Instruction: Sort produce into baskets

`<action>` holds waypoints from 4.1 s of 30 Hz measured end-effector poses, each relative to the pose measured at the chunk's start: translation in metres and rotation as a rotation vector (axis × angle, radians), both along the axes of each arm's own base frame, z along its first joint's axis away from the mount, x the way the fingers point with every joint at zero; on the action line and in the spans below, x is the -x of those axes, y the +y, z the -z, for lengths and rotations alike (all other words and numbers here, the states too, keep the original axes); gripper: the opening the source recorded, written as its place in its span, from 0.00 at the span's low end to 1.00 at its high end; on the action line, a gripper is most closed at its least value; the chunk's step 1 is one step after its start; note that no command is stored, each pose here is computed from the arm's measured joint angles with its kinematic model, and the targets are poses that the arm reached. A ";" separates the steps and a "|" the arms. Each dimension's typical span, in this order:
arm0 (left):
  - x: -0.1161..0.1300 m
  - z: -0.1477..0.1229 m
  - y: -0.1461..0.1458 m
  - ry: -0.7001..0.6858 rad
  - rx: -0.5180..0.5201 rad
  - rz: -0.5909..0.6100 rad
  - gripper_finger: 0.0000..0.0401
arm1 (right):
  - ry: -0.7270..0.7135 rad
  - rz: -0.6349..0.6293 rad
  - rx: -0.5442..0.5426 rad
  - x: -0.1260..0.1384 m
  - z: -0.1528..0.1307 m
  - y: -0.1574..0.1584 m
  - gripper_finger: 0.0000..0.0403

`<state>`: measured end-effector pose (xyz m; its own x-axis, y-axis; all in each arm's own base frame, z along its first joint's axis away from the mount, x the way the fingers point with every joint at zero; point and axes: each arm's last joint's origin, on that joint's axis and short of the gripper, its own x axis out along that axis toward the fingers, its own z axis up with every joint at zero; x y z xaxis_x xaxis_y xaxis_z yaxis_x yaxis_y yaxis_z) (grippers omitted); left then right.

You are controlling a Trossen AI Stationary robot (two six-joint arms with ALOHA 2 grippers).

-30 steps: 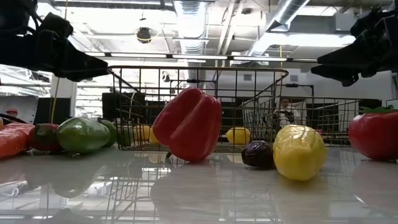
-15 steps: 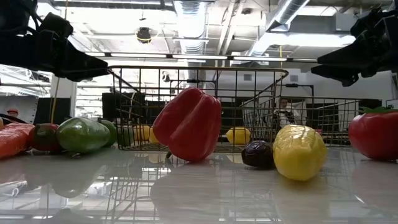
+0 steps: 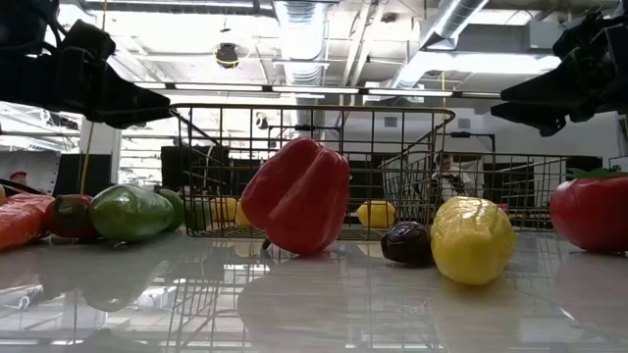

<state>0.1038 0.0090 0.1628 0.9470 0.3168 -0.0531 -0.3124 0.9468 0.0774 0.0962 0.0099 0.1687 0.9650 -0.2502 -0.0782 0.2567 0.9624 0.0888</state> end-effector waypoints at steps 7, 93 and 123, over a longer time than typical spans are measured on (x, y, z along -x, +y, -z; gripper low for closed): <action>0.000 0.000 0.000 0.001 0.000 0.001 0.73 | 0.000 0.000 0.000 0.000 0.000 0.000 0.63; 0.000 -0.022 -0.005 -0.340 0.463 0.192 0.73 | -0.172 0.185 0.029 0.000 -0.018 -0.012 0.63; -0.002 -0.047 0.009 -0.209 0.098 -0.128 0.73 | -0.295 0.153 -0.306 -0.005 -0.010 -0.013 0.63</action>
